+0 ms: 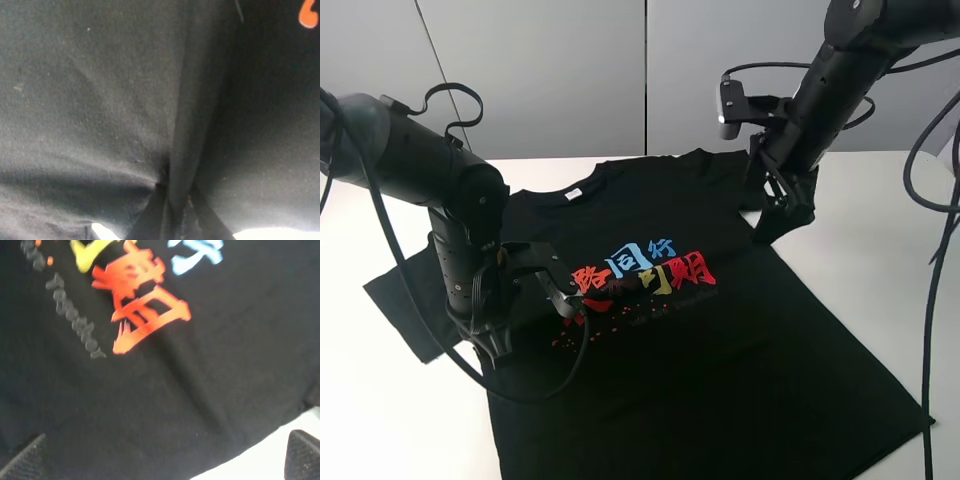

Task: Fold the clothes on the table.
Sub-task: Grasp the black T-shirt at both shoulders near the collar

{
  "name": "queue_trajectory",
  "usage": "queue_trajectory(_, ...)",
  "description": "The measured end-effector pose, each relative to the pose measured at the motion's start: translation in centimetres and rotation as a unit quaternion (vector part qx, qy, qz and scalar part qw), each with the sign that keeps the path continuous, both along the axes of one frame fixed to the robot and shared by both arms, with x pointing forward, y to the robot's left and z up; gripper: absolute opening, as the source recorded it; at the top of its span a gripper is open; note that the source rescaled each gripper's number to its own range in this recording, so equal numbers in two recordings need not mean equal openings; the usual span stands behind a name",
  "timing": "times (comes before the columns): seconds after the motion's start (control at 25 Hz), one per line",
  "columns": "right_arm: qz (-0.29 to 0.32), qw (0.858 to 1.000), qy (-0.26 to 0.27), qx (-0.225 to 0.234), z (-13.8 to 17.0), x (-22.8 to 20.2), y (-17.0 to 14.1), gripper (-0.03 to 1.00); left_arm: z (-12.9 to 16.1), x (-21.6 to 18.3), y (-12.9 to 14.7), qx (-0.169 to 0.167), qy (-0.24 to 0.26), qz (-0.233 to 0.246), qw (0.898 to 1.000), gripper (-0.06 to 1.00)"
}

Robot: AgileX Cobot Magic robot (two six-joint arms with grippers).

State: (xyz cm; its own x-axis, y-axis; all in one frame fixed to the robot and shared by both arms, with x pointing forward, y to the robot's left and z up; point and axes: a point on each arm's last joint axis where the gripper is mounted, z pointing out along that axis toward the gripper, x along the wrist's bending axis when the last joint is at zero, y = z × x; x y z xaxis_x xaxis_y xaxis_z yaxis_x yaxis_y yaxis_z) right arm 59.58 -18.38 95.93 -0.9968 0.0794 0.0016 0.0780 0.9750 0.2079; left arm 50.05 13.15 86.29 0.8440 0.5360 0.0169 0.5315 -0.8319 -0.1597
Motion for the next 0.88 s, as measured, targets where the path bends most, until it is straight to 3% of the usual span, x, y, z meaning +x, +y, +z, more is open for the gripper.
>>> queue_trajectory(0.24,0.073,0.996,-0.030,-0.051,-3.3,0.6,2.1,1.00,0.0,0.0,0.0,0.001,0.001,0.000,1.000,0.00)
queue_trajectory(0.52,0.086,0.992,-0.002,-0.093,-7.4,0.9,2.2,1.00,0.0,0.0,0.0,0.001,0.001,0.001,1.000,0.00)
queue_trajectory(0.88,0.098,0.989,0.001,-0.112,-9.1,1.1,1.9,1.00,0.0,0.0,0.0,0.001,0.001,0.001,1.000,0.00)
